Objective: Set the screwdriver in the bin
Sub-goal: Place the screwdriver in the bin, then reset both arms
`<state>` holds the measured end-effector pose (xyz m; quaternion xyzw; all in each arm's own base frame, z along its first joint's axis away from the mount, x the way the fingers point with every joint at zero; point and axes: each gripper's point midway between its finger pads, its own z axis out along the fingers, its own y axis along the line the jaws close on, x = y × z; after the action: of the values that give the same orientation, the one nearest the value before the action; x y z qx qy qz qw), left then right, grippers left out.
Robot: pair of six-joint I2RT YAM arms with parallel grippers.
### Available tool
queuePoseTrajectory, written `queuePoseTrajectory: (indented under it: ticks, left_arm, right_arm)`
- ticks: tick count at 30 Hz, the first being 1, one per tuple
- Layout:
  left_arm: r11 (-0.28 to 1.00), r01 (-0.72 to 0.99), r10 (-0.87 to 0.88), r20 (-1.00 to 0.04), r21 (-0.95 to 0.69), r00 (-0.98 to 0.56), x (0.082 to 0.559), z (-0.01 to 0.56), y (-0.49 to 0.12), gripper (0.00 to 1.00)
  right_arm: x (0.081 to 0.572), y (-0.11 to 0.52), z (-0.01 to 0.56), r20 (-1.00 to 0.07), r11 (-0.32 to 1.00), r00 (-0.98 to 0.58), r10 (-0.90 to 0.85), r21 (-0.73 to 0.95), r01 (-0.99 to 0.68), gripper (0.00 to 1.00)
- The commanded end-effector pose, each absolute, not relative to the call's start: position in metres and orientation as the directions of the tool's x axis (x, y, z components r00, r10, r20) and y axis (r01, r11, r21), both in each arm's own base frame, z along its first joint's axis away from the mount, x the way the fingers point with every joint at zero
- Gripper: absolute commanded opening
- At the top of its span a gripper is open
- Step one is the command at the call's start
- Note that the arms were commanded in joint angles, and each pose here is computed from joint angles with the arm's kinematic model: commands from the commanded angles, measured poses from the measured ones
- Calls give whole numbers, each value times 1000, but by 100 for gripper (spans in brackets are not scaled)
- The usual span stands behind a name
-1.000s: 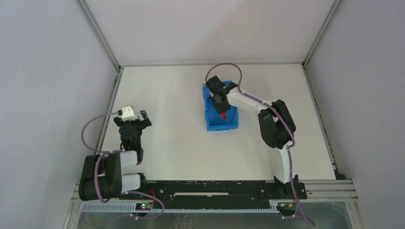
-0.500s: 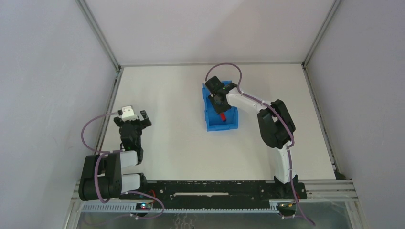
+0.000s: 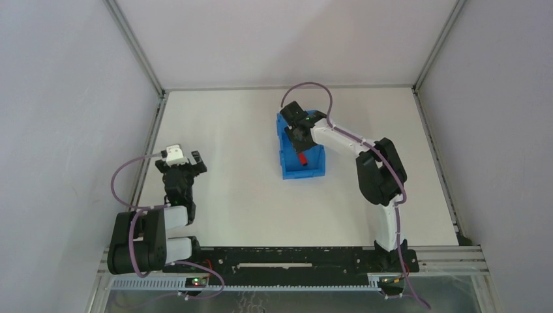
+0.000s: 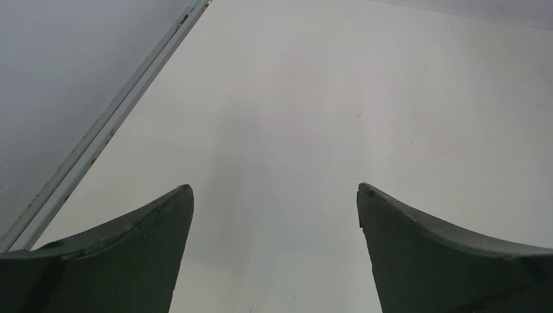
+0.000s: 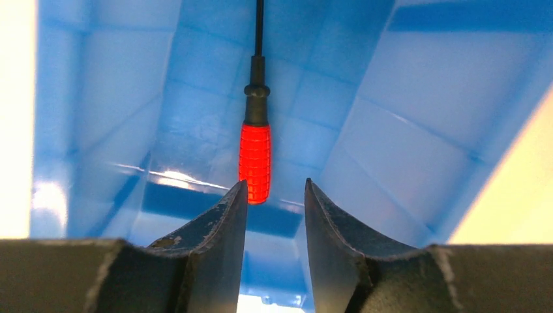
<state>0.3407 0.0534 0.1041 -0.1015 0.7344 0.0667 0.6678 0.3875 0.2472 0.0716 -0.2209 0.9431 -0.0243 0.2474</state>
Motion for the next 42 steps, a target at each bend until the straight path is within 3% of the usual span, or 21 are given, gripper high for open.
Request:
queuePoseTrajectory:
  ticks: [1,4,7,8,9,20,42]
  left_arm:
    - [972,-232,-38,-999,-37,2,353,135,53,100]
    - [972,-231,-38,-999,-37,1,353,135,53,100]
    - [972,-230,-38,-999,-37,2,353,135,53,100]
    - [972,-231,-38,-999,-37,1,353,135,53,100]
    - [972,-231,-38,-999,-37,1,353,135,53,100]
    - [972,-231,-37,-999,-37,2,353,135,53,100]
    - [972,-231,-37,-999,-37,2,353,135,53,100]
  right_arm:
    - [401,255,157,-628,927,-694,-353,-135,-349,46]
    - [404,255,187,-674,935,-663,-326,-124,-334,54]
    - [406,255,213,-718,942,-630,-296,-109,-318,81]
    - [407,254,220,-729,944,-622,-285,-102,-313,96]
    - [408,254,225,-738,947,-617,-274,-96,-307,99]
    - [418,210,253,-761,982,-633,-144,-33,-184,100]
    - [422,11,260,-754,990,-654,64,-33,134,100]
